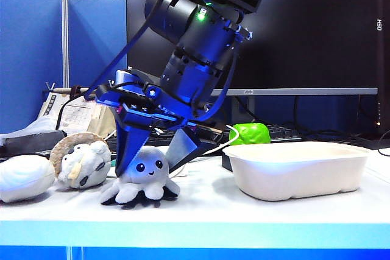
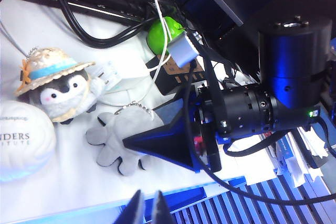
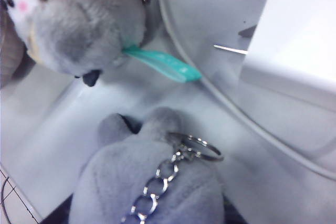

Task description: Identity fluffy octopus among items on the table, put them into the paper lunch box.

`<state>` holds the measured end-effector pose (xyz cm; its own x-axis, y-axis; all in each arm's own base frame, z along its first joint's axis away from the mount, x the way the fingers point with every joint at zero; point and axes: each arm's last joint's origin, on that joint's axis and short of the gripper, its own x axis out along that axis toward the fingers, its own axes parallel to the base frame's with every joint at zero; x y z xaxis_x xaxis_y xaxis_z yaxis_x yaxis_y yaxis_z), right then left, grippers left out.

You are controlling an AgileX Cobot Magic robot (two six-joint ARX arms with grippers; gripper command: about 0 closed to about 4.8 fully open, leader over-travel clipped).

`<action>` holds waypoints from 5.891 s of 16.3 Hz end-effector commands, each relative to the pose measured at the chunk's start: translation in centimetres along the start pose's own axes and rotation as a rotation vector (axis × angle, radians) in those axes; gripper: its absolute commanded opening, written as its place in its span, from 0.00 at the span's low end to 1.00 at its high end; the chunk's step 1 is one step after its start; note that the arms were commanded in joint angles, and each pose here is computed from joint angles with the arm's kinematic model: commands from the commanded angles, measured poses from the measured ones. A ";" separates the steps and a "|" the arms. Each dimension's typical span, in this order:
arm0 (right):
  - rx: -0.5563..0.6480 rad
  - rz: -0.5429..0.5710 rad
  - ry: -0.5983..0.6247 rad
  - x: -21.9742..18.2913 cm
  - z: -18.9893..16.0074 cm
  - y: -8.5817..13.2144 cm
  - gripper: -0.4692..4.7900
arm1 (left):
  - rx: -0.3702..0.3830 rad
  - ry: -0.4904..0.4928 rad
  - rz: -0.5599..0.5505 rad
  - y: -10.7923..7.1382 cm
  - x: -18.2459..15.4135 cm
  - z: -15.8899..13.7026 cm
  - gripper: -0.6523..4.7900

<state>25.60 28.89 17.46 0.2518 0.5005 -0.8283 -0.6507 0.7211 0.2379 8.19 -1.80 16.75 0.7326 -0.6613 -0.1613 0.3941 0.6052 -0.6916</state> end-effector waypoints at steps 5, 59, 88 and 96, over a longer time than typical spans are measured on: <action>-0.003 0.001 -0.017 -0.1 0.3 0.1 0.48 | 0.011 -0.010 -0.010 -0.2 0.0 0.2 0.19; 0.041 -0.523 0.154 -17.4 0.4 -5.0 0.46 | 0.011 -0.008 -0.013 -0.2 0.0 0.2 0.19; 0.180 -0.483 -0.073 -12.6 -3.7 -7.0 0.37 | 0.014 -0.007 -0.012 -0.2 0.0 0.1 0.19; 0.181 -0.451 -0.066 -10.7 -3.9 -7.5 0.37 | 0.013 -0.006 -0.013 -0.2 0.0 0.1 0.19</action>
<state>24.81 16.14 22.67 0.5335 0.1269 -0.8362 -0.3260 0.9431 -0.0648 8.19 -1.80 16.75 0.7323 -0.6616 -0.1612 0.3945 0.6052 -0.6914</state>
